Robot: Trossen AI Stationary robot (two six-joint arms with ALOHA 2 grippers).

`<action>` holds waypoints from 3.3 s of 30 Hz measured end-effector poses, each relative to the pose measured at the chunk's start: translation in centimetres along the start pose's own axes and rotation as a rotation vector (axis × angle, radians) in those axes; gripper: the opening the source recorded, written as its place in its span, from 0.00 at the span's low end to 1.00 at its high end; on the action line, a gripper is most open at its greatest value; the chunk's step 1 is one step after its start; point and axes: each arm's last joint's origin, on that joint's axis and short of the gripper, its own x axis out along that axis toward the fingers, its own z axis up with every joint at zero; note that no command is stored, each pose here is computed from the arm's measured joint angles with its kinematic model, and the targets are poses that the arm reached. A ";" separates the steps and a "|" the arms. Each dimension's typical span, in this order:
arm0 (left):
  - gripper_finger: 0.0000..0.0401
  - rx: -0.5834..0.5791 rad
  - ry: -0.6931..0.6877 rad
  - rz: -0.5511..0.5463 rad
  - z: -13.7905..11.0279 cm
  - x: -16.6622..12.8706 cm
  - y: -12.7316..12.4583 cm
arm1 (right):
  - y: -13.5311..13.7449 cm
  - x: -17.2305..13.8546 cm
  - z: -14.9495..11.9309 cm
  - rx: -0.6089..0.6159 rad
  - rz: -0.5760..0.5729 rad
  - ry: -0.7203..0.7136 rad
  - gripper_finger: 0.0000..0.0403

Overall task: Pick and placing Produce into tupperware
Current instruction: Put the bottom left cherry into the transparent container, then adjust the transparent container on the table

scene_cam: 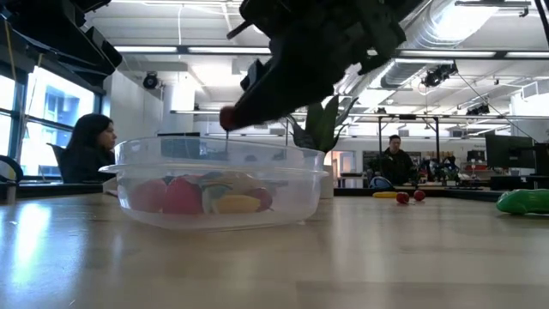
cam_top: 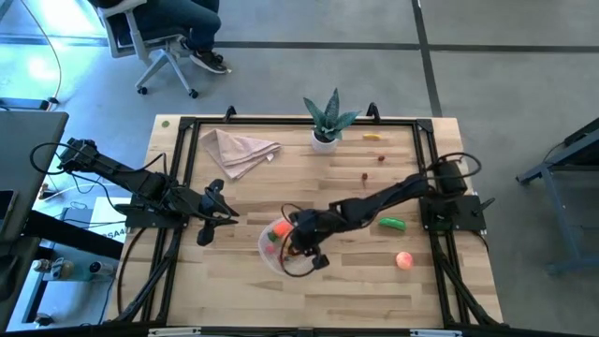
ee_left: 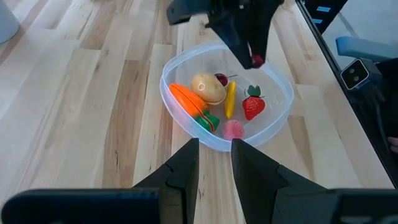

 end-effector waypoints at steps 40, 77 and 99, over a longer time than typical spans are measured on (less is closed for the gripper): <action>0.21 0.000 0.000 0.000 0.0 0.0 0.0 | 0.5 2.1 -2.1 0.062 -0.036 0.115 0.21; 0.21 0.000 0.000 0.000 0.0 0.0 0.0 | 0.3 -2.8 1.0 0.035 -0.124 0.070 0.31; 0.21 0.000 0.000 0.000 0.0 0.0 0.0 | -0.3 -20.0 -0.7 0.155 -0.601 -0.002 0.31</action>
